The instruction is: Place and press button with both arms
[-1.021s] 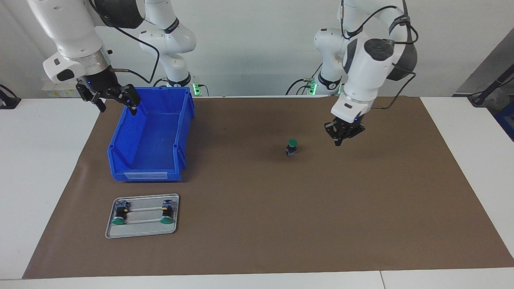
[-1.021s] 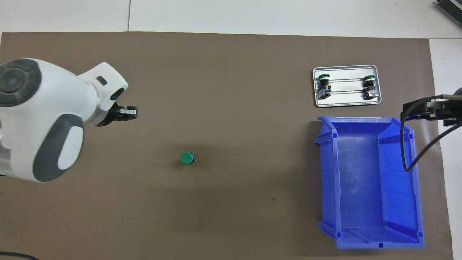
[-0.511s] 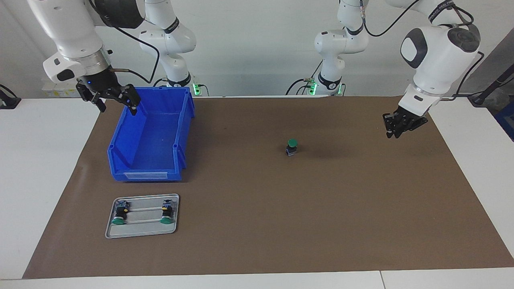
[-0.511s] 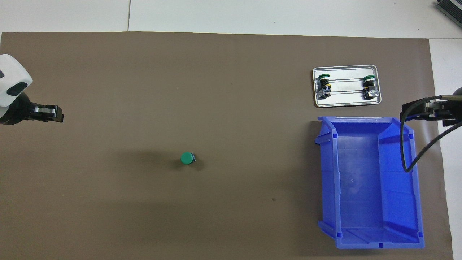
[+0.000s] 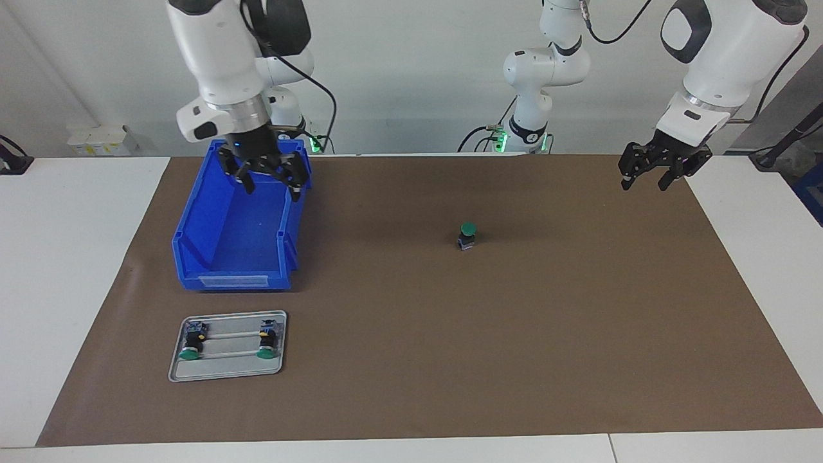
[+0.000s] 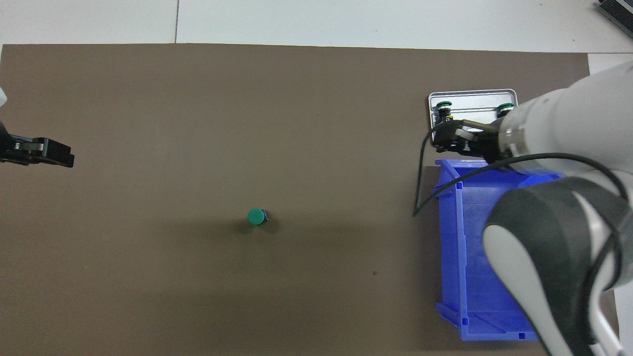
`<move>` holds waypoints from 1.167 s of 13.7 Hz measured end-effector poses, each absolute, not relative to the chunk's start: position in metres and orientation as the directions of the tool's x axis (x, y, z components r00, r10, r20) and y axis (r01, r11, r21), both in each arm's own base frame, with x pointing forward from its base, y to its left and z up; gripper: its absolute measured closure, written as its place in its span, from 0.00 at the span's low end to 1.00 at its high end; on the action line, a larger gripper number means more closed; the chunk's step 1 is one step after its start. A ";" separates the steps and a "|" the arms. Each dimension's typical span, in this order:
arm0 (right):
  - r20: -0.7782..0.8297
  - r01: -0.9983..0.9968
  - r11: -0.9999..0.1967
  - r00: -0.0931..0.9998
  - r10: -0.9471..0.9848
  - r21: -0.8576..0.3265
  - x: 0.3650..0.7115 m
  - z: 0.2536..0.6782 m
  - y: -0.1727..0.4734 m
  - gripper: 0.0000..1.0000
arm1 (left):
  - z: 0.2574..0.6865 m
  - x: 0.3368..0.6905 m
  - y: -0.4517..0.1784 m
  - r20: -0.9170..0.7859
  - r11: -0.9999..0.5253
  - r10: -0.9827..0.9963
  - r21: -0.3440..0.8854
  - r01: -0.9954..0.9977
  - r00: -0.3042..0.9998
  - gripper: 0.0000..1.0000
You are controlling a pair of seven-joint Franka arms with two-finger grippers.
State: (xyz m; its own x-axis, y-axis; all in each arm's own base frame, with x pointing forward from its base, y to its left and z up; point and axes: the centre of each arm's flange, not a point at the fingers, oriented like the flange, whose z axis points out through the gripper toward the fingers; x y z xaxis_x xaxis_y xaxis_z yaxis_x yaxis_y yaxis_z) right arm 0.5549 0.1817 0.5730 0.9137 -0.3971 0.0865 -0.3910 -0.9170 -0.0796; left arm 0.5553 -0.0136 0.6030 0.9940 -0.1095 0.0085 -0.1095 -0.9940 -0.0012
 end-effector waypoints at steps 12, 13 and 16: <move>0.001 -0.771 -0.621 0.627 -0.779 -0.143 0.478 0.368 0.487 0.00 | 0.591 0.560 -0.015 -0.003 -0.994 -0.111 0.000 -0.111 0.994 0.00; 0.004 -0.771 -0.620 0.627 -0.779 -0.147 0.474 0.352 0.500 0.00 | 0.591 0.560 -0.014 -0.003 -0.994 -0.110 0.000 -0.110 0.994 0.00; 0.007 -0.770 -0.621 0.627 -0.779 -0.147 0.477 0.330 0.512 0.00 | 0.591 0.560 -0.014 -0.003 -0.994 -0.110 0.000 -0.110 0.994 0.00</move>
State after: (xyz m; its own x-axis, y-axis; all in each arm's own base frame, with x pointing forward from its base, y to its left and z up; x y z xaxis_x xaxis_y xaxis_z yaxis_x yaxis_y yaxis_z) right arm 0.4765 0.5116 0.3301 0.6268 -0.7792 0.0074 -0.7701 -0.6208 -0.1469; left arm 0.5601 -0.0141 0.5910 0.9939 -0.1100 -0.0027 -0.1100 -0.9939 0.0003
